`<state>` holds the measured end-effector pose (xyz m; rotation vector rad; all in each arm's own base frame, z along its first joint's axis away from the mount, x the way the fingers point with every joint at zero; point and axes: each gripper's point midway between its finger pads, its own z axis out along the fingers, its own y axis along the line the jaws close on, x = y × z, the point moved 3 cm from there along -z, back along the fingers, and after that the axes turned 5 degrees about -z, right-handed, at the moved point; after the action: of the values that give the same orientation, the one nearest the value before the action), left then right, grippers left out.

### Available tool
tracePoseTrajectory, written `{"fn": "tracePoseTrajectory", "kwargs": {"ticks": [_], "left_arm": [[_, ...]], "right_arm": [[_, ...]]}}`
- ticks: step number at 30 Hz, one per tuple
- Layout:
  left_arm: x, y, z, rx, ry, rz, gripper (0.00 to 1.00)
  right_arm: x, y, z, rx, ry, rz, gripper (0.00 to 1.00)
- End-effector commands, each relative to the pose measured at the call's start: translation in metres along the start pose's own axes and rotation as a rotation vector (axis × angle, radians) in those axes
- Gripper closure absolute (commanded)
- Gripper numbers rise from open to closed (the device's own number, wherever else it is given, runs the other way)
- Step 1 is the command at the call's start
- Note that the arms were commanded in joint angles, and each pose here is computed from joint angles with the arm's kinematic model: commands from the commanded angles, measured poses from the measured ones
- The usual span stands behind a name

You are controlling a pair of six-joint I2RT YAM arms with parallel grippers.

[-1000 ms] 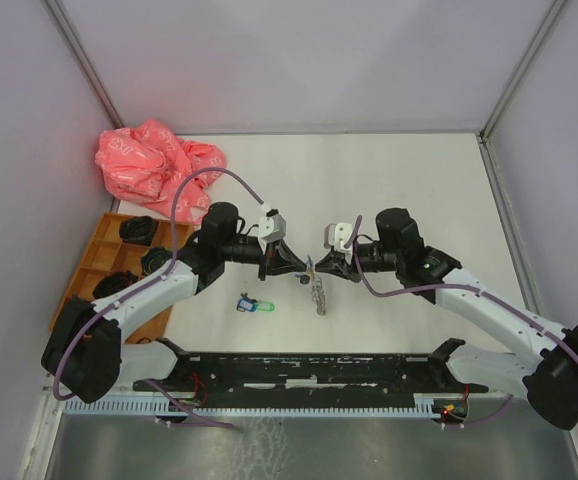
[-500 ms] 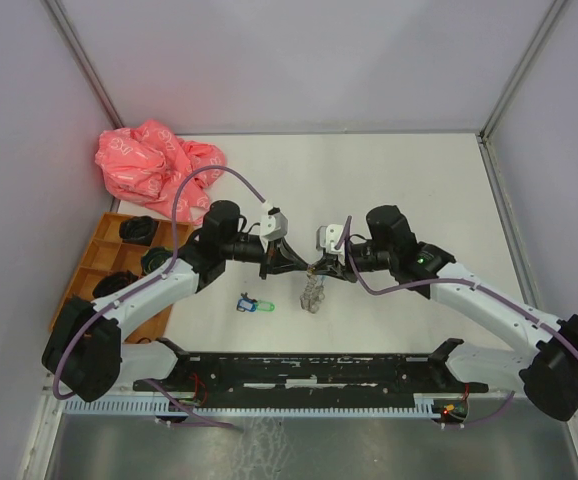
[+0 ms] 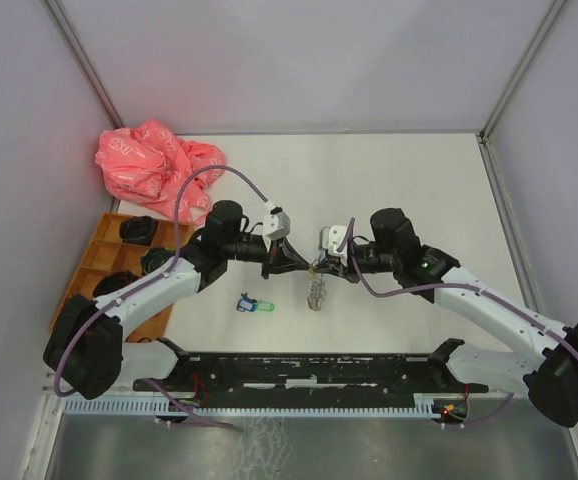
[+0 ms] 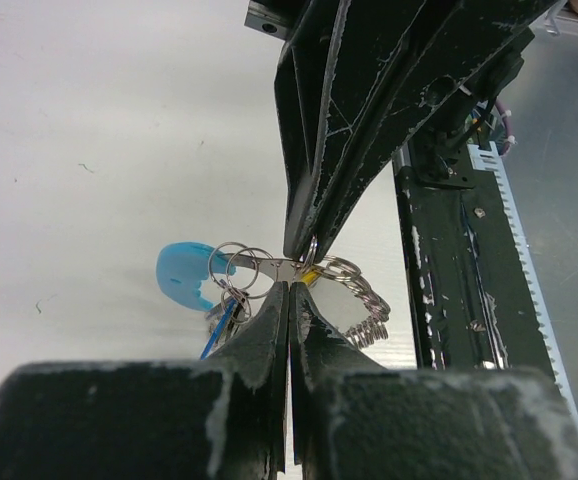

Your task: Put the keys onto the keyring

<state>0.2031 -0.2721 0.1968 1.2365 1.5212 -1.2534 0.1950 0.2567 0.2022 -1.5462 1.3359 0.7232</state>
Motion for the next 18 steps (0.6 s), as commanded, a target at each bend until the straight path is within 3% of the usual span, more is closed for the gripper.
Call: {"fn": "tracePoseTrajectory", "kwargs": {"ticks": [1, 11, 18], "left_arm": [[0.001, 0.009, 0.002, -0.047, 0.01, -0.045, 0.97], [0.008, 0.004, 0.007, -0.005, 0.0, -0.099, 0.97], [0.017, 0.004, 0.01, -0.003, 0.017, -0.123, 0.97]], "right_arm": [[-0.031, -0.016, -0.012, 0.091, -0.134, -0.051, 0.99], [-0.046, -0.022, -0.011, 0.123, -0.309, -0.052, 0.99], [-0.051, -0.025, -0.01, 0.144, -0.359, -0.066, 0.99]]}}
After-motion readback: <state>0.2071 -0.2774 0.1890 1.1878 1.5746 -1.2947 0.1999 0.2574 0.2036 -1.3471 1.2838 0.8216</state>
